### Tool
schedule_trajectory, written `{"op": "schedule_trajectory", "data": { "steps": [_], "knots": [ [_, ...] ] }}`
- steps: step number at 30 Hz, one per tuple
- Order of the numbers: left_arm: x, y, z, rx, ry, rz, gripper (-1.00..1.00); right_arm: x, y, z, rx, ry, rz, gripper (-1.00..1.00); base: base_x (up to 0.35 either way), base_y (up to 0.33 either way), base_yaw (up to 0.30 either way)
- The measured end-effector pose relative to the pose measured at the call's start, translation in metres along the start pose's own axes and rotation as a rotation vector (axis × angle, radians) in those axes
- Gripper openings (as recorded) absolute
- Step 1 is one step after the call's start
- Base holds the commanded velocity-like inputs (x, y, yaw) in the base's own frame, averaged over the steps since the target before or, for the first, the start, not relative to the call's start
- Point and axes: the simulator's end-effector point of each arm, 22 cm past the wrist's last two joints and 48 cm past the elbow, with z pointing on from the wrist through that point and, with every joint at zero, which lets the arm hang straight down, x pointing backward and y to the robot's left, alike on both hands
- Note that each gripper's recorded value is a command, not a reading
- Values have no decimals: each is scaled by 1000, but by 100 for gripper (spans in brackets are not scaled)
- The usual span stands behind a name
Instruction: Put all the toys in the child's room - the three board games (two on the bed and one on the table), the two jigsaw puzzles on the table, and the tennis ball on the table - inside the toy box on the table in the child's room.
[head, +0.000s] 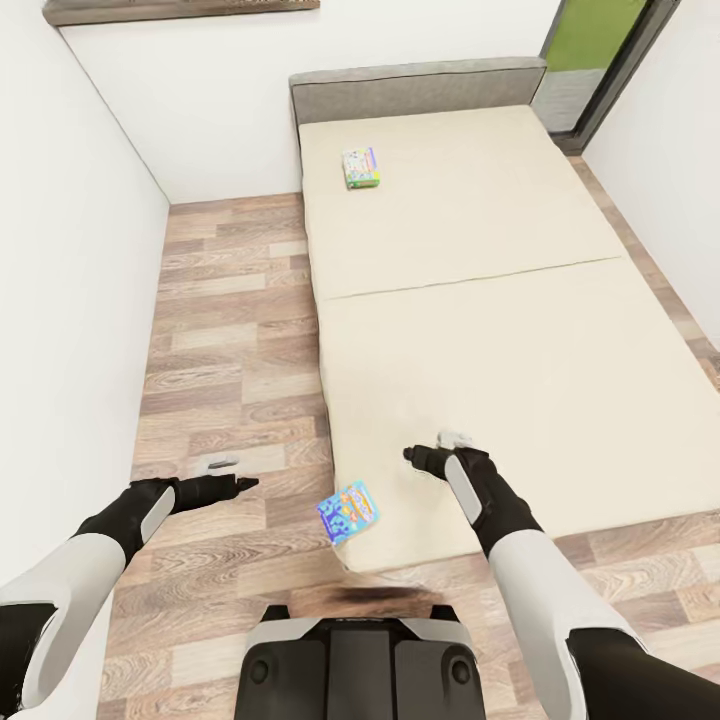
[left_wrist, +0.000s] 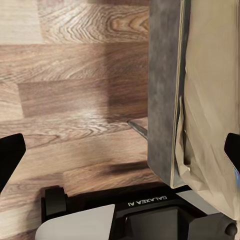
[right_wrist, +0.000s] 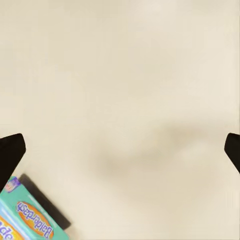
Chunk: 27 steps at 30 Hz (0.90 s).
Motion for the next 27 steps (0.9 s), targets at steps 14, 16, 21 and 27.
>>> {"op": "schedule_trajectory", "data": {
  "steps": [14, 16, 21, 27],
  "knots": [
    [-11, -5, -8, 4, -20, 7, 100, -15, 35, -60, -212, -178, 5, 100, 0, 0, -113],
    [-12, -6, -10, 4, -23, 9, 100, -13, 37, -71, -231, -200, -1, 100, 0, 0, -113],
    [-16, -8, -13, 6, -31, 11, 100, 1, 50, -96, -292, -234, -26, 100, 0, 0, -113],
    [-21, -10, -17, 12, -41, 13, 100, 21, 64, -114, -354, -240, -45, 100, 0, 0, -113]
  ]
}}
